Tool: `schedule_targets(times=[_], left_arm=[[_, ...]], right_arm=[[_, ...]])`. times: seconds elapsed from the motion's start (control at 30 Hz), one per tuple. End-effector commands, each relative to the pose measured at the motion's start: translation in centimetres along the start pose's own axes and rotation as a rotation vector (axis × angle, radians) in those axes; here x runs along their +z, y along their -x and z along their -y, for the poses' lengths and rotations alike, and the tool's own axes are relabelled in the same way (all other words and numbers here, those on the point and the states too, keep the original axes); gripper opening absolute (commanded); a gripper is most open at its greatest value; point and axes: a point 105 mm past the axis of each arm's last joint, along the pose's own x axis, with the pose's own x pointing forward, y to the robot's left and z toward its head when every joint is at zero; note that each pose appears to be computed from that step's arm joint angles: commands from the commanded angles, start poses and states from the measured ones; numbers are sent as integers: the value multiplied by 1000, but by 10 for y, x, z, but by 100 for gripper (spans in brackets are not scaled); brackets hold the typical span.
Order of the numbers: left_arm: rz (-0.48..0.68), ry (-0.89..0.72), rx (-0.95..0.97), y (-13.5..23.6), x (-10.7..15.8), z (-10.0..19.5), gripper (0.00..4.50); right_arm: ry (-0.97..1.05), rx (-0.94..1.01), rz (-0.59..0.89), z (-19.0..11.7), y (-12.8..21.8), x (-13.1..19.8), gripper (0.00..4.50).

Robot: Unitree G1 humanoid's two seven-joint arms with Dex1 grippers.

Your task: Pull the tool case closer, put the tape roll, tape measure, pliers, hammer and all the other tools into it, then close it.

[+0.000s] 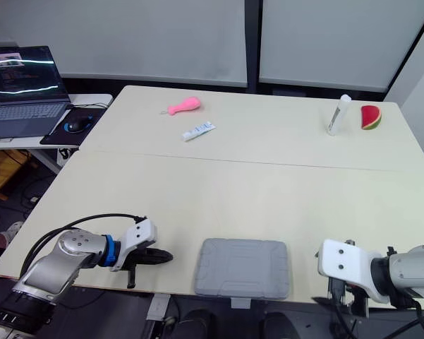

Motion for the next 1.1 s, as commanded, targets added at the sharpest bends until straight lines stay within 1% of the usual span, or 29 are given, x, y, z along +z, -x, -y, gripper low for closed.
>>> schedule_targets(times=[0.03,0.1,0.13,0.27,0.43,0.67,0.7,0.73,0.9,1.0,1.03,1.1], left_arm=[[7,-30,14,-6,9,3,0],[13,-44,6,-17,13,10,0],[17,-51,0,-22,17,13,0],[18,-54,-28,-36,23,22,0],[48,-60,-49,-50,37,28,0],[65,-65,-53,-55,43,28,0],[65,-65,-53,-55,44,28,0],[64,-65,-53,-55,43,28,0],[43,-61,-44,-47,36,25,0],[39,-58,4,-23,29,10,0],[48,-56,15,-12,27,4,0],[18,-71,21,9,18,-5,0]], right_arm=[[69,-65,5,7,-13,4,431],[92,-86,-7,9,-28,2,388],[103,-85,-13,9,-36,1,347],[89,-59,6,2,-59,5,233],[78,-32,35,-4,-75,13,143],[75,-25,41,-5,-75,17,19],[74,-26,40,-5,-75,18,5],[73,-27,39,-4,-75,17,2],[78,-44,27,0,-70,15,2],[77,-94,12,13,-49,10,2],[94,-136,-1,22,-39,8,2],[129,-207,-19,39,-19,3,2]])
